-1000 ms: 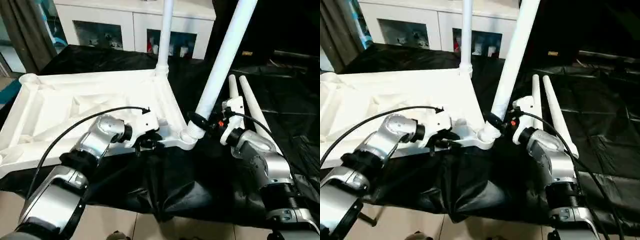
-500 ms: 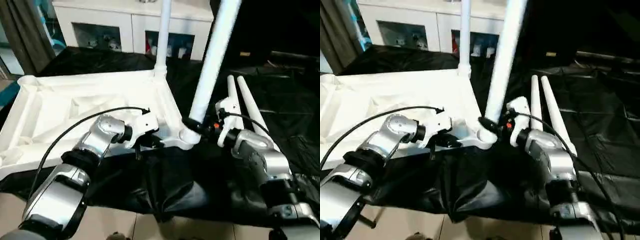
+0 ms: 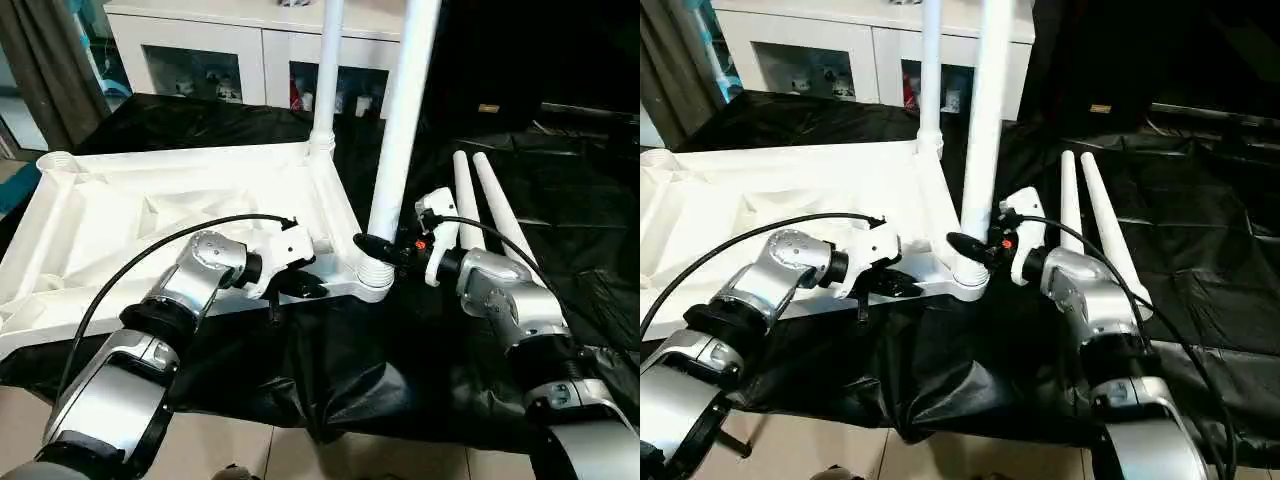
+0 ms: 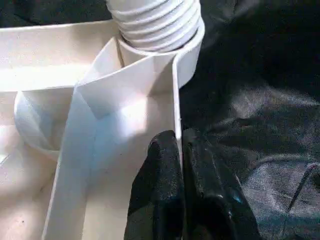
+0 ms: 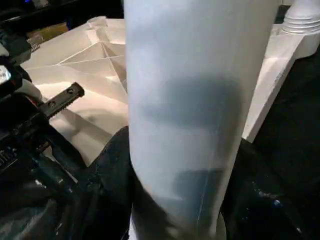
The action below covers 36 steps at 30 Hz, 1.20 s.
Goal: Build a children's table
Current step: Insert table leg to table base
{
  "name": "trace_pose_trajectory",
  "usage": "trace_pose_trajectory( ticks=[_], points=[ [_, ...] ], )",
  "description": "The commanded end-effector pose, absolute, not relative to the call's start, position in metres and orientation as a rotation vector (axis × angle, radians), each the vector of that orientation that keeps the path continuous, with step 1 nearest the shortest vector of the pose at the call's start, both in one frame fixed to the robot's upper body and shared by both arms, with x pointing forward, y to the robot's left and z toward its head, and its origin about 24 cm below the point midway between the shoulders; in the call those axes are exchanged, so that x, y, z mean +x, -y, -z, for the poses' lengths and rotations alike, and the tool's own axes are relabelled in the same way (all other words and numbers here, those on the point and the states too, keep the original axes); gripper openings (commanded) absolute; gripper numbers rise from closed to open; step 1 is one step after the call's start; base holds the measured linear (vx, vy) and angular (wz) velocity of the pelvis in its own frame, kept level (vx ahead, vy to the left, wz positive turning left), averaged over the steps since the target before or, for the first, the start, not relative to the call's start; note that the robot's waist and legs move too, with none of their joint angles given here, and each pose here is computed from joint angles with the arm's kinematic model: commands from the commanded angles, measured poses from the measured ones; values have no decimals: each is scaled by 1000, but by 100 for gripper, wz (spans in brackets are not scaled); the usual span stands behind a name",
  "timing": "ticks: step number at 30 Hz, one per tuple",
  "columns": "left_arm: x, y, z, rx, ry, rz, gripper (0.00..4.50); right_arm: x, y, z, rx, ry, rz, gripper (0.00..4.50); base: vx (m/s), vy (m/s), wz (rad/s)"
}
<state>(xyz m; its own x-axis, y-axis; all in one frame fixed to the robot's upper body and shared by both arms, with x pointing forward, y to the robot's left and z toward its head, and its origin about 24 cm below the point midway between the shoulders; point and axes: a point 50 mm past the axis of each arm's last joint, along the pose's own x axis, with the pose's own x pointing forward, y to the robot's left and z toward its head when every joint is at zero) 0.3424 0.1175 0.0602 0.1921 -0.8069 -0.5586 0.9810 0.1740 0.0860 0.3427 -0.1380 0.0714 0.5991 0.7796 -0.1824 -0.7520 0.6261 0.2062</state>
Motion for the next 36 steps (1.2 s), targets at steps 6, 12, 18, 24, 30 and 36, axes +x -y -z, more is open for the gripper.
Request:
trace_pose_trajectory(
  ticks=[6,12,18,24,30,36],
  points=[
    [342,-113,-66,417,-362,1349,0,339,141,-50,91,-373,-863,188,0,0,0],
    [344,-114,-67,394,-343,1308,0,335,152,-40,221,-346,-789,188,0,0,0],
    [346,-116,-69,392,-339,1287,0,322,159,-21,296,-343,-733,188,0,0,0],
    [349,-116,-70,391,-334,1267,0,309,163,-4,395,-314,-656,188,0,0,0],
    [352,-117,-71,403,-333,1248,0,297,162,6,315,-311,-661,188,0,0,0],
    [352,-117,-71,405,-334,1249,0,295,158,4,295,-273,-677,188,0,0,0]
  ],
)
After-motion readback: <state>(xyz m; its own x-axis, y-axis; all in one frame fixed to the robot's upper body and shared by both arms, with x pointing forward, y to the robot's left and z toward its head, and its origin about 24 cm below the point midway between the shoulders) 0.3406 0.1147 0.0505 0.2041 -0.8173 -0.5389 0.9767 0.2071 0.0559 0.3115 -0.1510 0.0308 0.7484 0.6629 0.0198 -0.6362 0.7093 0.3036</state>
